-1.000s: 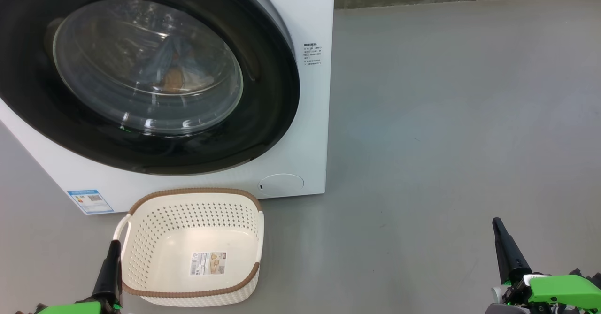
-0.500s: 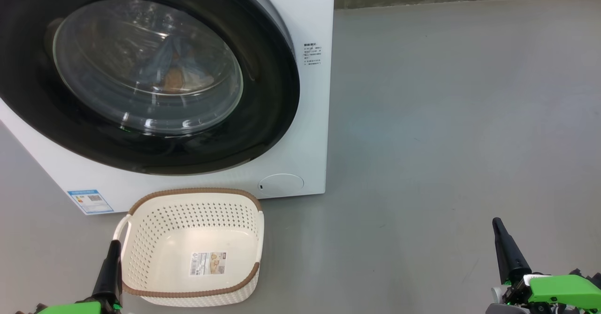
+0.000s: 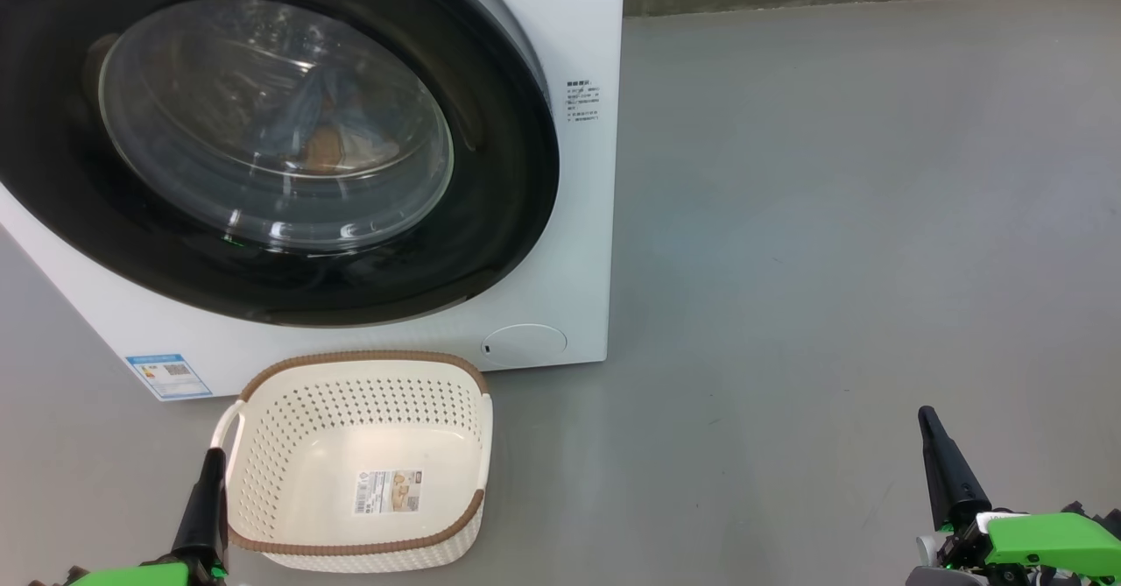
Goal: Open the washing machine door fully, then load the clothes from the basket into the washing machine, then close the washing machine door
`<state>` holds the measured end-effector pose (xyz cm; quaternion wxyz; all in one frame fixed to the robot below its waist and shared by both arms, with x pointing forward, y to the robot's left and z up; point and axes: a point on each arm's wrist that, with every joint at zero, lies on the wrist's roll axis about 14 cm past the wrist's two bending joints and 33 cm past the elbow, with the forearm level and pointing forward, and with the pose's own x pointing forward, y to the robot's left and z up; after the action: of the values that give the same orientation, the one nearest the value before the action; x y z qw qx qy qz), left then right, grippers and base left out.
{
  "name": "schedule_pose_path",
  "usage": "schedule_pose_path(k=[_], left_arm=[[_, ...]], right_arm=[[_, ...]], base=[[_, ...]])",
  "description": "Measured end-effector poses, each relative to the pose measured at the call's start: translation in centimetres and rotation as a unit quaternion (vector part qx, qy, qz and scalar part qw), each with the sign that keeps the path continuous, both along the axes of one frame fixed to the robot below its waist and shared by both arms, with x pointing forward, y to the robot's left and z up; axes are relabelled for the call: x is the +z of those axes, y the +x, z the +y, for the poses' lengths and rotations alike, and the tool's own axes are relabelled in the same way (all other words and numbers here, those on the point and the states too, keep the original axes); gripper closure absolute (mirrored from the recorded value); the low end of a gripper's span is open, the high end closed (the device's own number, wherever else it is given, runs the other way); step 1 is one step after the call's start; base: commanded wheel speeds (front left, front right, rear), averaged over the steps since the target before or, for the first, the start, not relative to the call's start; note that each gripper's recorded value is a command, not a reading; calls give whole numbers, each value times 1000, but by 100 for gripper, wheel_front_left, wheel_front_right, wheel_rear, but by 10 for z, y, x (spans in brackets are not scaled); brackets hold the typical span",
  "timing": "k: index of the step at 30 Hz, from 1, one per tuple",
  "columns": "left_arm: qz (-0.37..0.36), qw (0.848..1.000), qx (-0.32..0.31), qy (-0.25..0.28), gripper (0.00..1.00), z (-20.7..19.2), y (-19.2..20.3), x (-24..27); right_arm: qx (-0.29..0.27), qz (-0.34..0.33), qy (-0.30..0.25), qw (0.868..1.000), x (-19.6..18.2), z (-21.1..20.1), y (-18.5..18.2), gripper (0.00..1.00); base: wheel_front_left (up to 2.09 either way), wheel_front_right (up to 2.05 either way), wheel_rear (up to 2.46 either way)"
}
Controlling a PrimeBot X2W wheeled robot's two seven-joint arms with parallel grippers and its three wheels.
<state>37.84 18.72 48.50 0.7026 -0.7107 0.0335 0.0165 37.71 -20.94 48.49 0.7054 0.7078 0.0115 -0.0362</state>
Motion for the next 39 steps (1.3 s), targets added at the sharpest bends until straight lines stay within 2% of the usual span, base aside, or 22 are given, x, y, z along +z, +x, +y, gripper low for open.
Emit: schedule_pose_path(k=[39], left_arm=[[0,1000,0,0,100,0,0,0]], right_arm=[[0,0,0,1000,0,0,0,100]], base=[[0,0,0]])
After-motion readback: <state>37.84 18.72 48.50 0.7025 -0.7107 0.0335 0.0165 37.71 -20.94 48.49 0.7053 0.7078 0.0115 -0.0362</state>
